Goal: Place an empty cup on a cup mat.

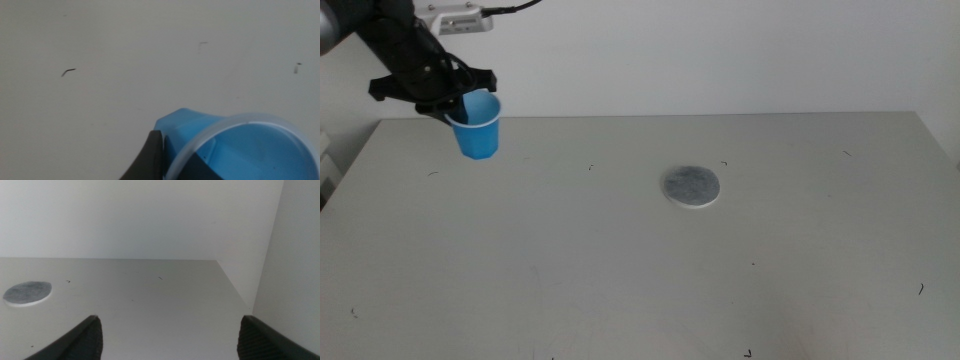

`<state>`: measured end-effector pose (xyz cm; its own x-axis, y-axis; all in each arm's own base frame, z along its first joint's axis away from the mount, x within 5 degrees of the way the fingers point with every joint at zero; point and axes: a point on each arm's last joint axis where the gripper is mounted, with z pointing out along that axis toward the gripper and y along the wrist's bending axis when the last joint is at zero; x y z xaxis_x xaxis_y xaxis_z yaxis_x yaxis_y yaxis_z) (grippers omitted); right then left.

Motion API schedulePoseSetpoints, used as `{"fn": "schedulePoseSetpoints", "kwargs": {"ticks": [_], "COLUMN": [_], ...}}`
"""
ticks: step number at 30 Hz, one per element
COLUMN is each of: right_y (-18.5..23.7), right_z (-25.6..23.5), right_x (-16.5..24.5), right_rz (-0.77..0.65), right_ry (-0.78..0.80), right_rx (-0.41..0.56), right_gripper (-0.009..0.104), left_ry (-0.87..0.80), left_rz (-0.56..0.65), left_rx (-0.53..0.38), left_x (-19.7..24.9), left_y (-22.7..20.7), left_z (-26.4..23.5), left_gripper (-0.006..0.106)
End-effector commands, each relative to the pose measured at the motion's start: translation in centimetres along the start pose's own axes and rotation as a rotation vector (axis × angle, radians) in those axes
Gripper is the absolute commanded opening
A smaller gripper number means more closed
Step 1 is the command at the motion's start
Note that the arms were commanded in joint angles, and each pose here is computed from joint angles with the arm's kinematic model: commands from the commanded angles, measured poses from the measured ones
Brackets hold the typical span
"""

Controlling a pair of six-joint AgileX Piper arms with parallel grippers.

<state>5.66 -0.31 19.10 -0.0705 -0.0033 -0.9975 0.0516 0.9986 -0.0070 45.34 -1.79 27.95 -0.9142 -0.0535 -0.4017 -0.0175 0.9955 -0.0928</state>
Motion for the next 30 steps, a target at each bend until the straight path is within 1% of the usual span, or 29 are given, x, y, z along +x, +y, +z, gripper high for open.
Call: {"fn": "schedulePoseSetpoints", "kwargs": {"ticks": [1,8,20,25,30], "right_y": [0.0,0.0,0.0,0.0,0.0], "right_z": [-0.3,-0.3,-0.3,-0.3,-0.3], "right_x": [-1.1,-1.1,-1.1,-1.1,-1.1], "right_rz": [-0.019,-0.019,-0.019,-0.019,-0.019], "right_ry": [-0.107,-0.107,-0.107,-0.107,-0.107], "right_rx": [0.007,0.007,0.007,0.007,0.007], "right_gripper": [0.094,0.094,0.094,0.094,0.094], "left_ry": [-0.116,-0.161,-0.145,-0.147,-0.164], "left_rz": [0.018,0.073,0.186,0.223,0.231], "left_rx": [0.042,0.132,0.267,0.301,0.324], "left_x": [-0.9,-0.8,0.9,1.8,2.2], "left_y": [-2.7,-9.8,-21.4,-24.5,-26.0], "left_z": [-4.8,-5.5,-2.5,-0.8,0.9], "left_gripper": [0.0,0.0,0.0,0.0,0.0]}}
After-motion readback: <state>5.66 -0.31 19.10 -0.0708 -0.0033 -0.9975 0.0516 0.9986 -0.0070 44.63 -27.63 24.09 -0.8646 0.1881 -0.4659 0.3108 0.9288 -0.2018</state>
